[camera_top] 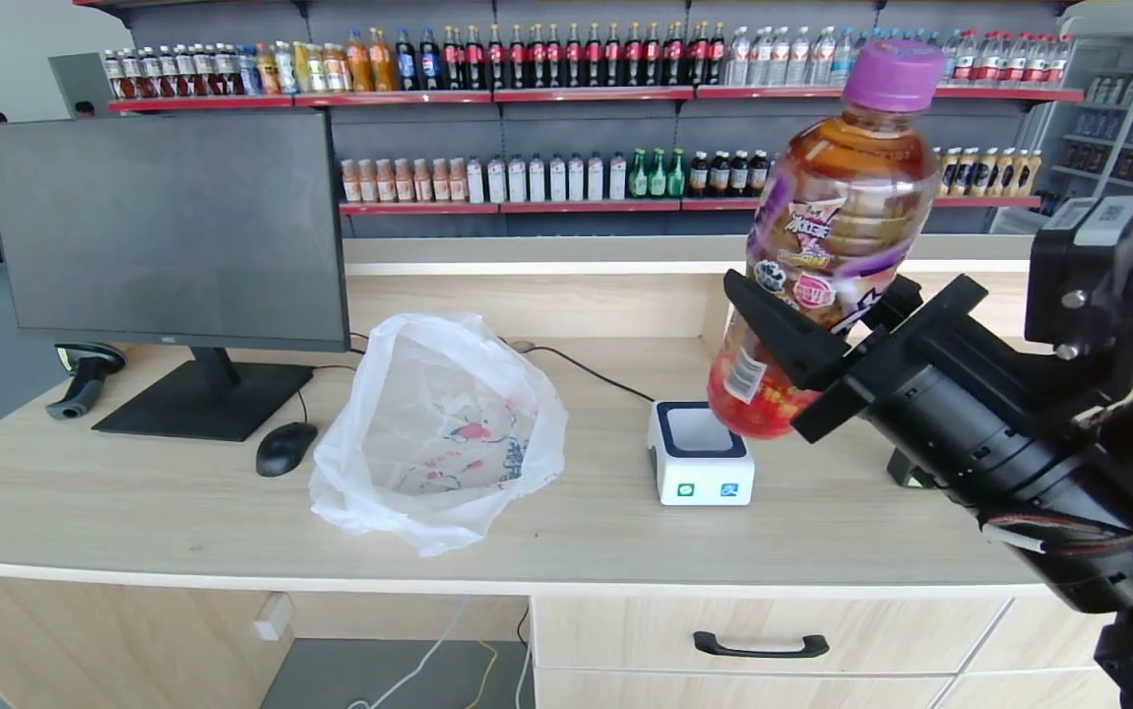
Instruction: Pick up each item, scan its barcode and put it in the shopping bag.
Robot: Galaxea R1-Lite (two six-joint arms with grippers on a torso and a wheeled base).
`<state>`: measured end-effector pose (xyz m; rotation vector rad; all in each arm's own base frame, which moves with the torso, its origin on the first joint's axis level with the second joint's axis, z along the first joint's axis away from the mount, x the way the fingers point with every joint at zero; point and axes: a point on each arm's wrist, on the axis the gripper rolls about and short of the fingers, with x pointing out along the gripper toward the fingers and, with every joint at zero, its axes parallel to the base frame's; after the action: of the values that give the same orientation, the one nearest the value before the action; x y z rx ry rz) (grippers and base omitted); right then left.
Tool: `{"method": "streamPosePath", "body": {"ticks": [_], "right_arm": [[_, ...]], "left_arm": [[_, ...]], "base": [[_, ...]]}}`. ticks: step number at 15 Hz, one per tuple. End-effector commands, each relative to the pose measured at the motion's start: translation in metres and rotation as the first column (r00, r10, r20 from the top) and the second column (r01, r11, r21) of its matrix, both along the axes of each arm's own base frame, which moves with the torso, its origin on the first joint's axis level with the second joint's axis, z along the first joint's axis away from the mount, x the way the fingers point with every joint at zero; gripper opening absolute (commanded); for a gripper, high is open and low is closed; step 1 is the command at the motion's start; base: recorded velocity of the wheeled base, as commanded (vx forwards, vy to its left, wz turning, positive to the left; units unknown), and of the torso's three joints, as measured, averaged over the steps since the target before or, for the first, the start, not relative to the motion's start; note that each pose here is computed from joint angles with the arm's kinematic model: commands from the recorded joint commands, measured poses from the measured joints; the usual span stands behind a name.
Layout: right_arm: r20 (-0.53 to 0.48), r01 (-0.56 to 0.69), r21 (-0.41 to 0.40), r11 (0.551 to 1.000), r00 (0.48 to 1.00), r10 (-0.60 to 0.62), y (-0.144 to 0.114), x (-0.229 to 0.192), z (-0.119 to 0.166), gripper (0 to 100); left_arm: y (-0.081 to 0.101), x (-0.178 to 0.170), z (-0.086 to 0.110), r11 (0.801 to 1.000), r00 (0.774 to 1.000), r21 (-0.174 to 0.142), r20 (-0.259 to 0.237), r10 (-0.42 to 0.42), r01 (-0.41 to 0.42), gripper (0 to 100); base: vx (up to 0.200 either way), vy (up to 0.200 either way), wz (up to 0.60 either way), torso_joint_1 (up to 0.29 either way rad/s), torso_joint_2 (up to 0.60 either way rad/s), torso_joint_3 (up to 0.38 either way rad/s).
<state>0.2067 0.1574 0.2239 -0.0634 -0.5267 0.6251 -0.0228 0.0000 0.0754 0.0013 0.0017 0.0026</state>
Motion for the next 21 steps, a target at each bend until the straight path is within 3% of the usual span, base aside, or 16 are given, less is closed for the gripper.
{"method": "streamPosePath", "body": {"ticks": [1, 5, 7, 14, 21], "right_arm": [[-0.084, 0.019, 0.056, 0.998, 0.996, -0.015, -0.004, -0.004, -0.007, 0], [-0.161, 0.017, 0.062, 0.998, 0.987, -0.007, -0.007, -0.003, -0.021, 0], [-0.205, 0.023, 0.059, 0.998, 0.979, -0.010, -0.011, -0.004, -0.030, 0], [-0.236, 0.036, 0.077, 0.996, 0.972, -0.017, -0.018, -0.004, -0.033, 0], [-0.238, 0.036, 0.082, 0.996, 0.971, -0.015, -0.017, -0.002, -0.033, 0]], "left_arm": [[0.000, 0.000, 0.000, 1.000, 1.000, -0.001, 0.002, 0.001, -0.001, 100], [0.000, 0.000, 0.000, 1.000, 1.000, -0.001, 0.002, -0.001, 0.001, 100], [0.000, 0.000, 0.000, 1.000, 1.000, -0.001, 0.002, 0.001, -0.001, 100], [0.000, 0.000, 0.000, 1.000, 1.000, 0.000, 0.002, -0.001, 0.001, 100], [0.000, 0.000, 0.000, 1.000, 1.000, -0.006, 0.002, 0.001, -0.001, 100]], "base": [[0.000, 0.000, 0.00, 0.000, 0.00, 0.000], [0.000, 0.000, 0.00, 0.000, 0.00, 0.000], [-0.200, 0.000, 0.00, 0.007, 0.00, 0.002], [-0.029, 0.000, 0.00, 0.000, 0.00, 0.000], [0.000, 0.200, 0.00, 0.007, 0.00, 0.002]]}}
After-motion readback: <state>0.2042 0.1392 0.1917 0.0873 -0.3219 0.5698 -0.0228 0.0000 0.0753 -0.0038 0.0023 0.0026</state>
